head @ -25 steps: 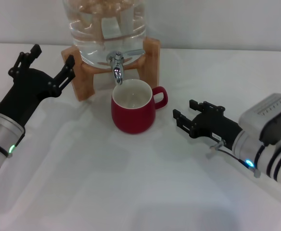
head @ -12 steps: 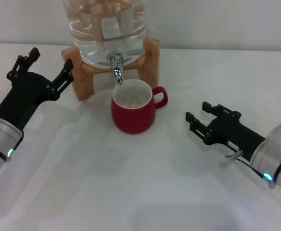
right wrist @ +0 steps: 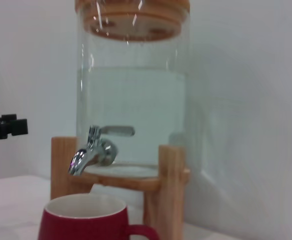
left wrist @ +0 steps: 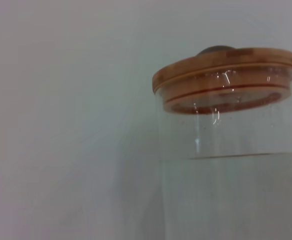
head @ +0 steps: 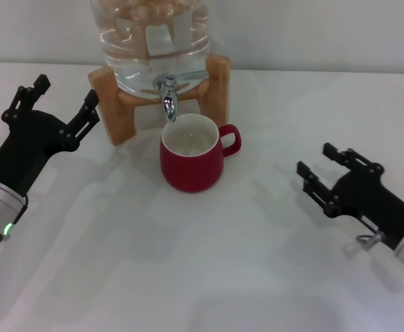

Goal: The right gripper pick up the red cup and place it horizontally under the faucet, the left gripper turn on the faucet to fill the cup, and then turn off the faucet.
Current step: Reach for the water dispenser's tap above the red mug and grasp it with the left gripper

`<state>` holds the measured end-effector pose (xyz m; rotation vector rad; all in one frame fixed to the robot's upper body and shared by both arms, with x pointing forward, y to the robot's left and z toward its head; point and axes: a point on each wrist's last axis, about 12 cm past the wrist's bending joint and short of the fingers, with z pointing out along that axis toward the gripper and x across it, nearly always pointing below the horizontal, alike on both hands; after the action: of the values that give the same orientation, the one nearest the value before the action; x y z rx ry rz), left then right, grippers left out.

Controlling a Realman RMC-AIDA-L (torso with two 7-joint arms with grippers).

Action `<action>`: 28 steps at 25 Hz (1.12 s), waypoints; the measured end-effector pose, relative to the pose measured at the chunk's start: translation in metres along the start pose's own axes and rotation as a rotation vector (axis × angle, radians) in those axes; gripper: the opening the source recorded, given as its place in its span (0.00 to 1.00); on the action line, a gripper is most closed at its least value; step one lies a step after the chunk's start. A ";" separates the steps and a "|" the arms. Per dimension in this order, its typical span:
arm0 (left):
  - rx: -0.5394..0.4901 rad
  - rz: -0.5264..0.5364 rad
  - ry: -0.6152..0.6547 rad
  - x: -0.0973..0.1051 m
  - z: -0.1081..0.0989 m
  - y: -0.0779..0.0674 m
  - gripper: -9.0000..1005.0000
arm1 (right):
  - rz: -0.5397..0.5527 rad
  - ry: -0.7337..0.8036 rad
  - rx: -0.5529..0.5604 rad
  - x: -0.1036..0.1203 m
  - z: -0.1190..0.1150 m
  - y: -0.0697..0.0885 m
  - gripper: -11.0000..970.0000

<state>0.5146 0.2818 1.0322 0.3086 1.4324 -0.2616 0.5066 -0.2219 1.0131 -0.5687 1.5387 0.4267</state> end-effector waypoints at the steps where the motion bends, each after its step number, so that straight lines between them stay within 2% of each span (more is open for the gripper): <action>1: 0.001 0.000 -0.004 0.000 0.000 0.000 0.87 | -0.010 -0.009 0.005 0.000 -0.003 -0.001 0.57; 17: 0.038 -0.010 -0.163 -0.015 -0.016 -0.007 0.87 | -0.049 -0.005 0.053 0.006 -0.019 -0.014 0.57; 28: 0.081 -0.001 -0.103 -0.015 0.006 -0.013 0.87 | -0.031 0.030 0.078 0.011 -0.020 -0.015 0.57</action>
<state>0.5139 0.2668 1.0472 0.3557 1.3231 -0.3328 0.4997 -0.2467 1.0049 -0.5400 1.5666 0.3347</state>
